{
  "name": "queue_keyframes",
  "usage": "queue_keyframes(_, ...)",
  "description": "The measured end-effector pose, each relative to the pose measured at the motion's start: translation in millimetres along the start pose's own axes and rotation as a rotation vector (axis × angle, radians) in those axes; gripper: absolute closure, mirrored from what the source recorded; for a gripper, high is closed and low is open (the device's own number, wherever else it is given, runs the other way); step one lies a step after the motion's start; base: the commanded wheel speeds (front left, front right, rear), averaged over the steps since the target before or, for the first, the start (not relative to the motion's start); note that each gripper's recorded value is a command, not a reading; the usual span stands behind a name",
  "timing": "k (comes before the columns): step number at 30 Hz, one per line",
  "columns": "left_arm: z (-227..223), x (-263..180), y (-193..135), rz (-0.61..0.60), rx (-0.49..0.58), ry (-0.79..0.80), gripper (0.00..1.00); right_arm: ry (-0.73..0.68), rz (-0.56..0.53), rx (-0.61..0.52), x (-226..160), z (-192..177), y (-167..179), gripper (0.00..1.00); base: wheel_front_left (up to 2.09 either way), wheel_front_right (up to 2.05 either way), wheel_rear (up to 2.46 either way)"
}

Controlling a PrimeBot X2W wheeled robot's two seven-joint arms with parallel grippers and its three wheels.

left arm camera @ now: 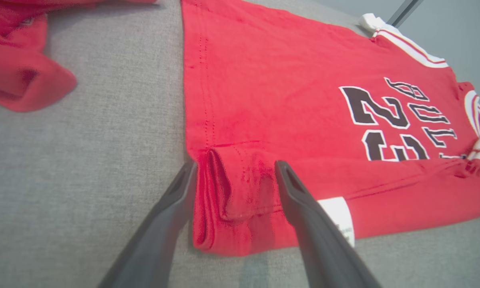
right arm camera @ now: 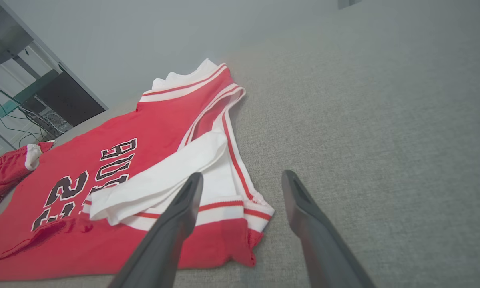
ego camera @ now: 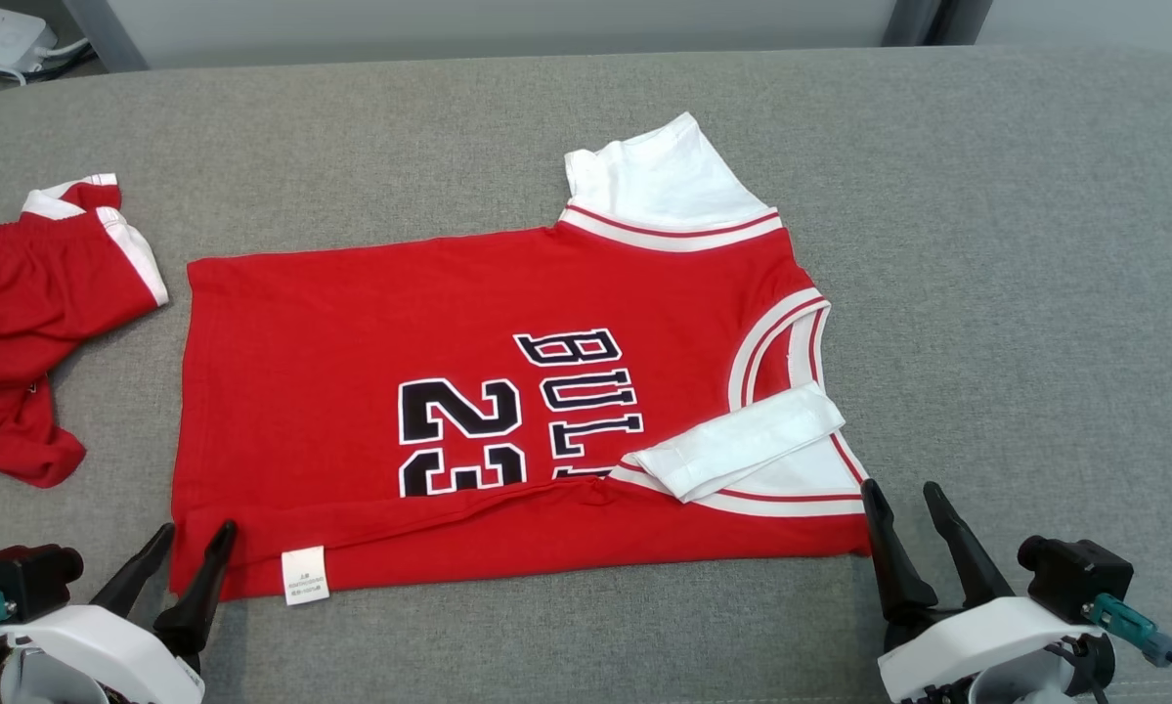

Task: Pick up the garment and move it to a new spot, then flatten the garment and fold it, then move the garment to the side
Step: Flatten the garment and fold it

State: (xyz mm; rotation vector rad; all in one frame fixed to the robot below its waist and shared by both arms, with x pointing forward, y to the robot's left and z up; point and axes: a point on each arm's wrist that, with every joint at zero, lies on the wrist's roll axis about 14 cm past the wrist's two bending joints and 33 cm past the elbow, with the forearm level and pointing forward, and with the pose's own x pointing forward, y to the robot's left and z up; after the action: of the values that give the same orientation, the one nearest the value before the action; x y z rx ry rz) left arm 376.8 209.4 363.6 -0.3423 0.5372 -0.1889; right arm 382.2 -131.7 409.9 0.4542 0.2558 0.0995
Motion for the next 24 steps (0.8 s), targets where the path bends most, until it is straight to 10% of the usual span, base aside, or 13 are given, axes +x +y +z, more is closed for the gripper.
queue_keyframes(24,57,-20,-21,-0.006,0.098,-0.26,0.0,-0.174,0.102,-0.203,-4,57,32,0.0,0.0,0.0,0.0)
